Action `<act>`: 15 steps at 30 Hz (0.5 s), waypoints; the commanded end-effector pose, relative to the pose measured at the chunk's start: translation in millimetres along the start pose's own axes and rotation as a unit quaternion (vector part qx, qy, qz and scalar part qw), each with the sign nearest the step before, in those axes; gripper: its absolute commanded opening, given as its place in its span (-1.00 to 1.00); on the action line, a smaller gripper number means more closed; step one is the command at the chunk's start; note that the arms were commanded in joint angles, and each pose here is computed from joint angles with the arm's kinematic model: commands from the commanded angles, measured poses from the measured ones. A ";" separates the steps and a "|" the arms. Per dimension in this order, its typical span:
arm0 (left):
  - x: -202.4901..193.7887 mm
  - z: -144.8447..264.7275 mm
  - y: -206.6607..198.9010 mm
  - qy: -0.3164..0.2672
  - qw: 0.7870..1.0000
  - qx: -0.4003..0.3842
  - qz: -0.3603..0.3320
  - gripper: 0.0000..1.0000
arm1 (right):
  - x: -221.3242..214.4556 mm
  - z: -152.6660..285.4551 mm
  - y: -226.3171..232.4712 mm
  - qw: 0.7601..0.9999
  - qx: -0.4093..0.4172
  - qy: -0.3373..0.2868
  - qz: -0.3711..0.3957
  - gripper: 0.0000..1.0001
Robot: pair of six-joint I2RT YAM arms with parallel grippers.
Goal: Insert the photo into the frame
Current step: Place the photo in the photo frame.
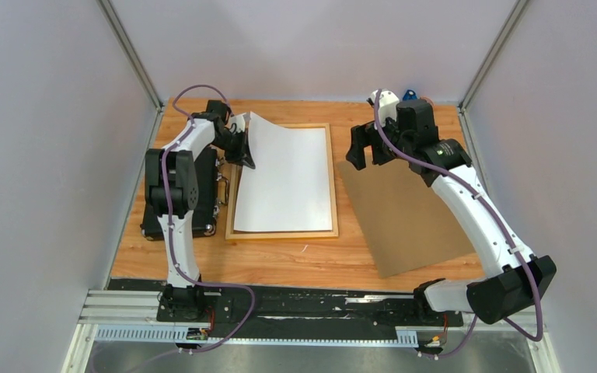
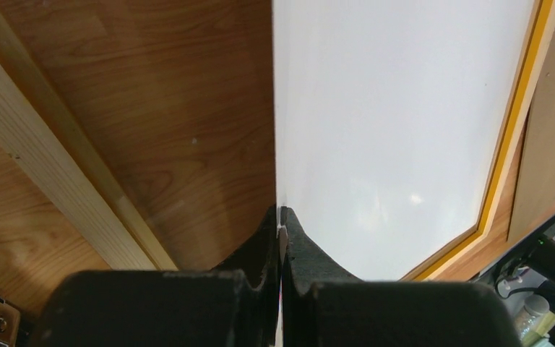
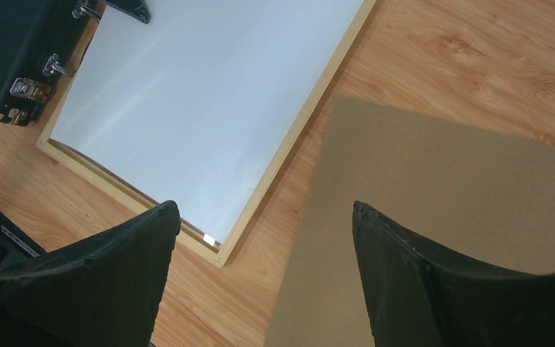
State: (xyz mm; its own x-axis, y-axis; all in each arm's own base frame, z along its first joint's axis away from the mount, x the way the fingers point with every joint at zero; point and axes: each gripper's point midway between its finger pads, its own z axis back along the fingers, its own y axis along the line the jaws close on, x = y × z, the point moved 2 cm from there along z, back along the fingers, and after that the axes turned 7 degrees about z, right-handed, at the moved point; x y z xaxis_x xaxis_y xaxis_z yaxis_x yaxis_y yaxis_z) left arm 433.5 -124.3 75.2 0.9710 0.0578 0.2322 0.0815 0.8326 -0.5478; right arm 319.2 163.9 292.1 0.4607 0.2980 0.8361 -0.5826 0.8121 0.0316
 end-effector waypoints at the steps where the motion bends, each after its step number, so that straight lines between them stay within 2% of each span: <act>1: 14.2 3.5 -6.0 -0.027 1.000 0.007 -0.014 -1.00 | 17.3 10.6 2.6 0.999 0.004 -0.039 0.000 0.75; 15: 15.4 5.8 -4.3 -0.039 0.999 0.019 -0.005 -1.00 | 17.2 10.7 1.1 0.999 0.004 -0.039 -0.002 0.75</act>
State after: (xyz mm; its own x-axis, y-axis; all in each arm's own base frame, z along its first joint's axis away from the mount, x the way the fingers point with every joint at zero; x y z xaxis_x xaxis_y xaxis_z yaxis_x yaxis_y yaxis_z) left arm 436.7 -121.5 72.2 0.9684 0.0760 0.2377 0.0596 0.8544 -0.5161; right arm 318.7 164.3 292.0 0.4611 0.2961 0.8365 -0.5872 0.8086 0.0375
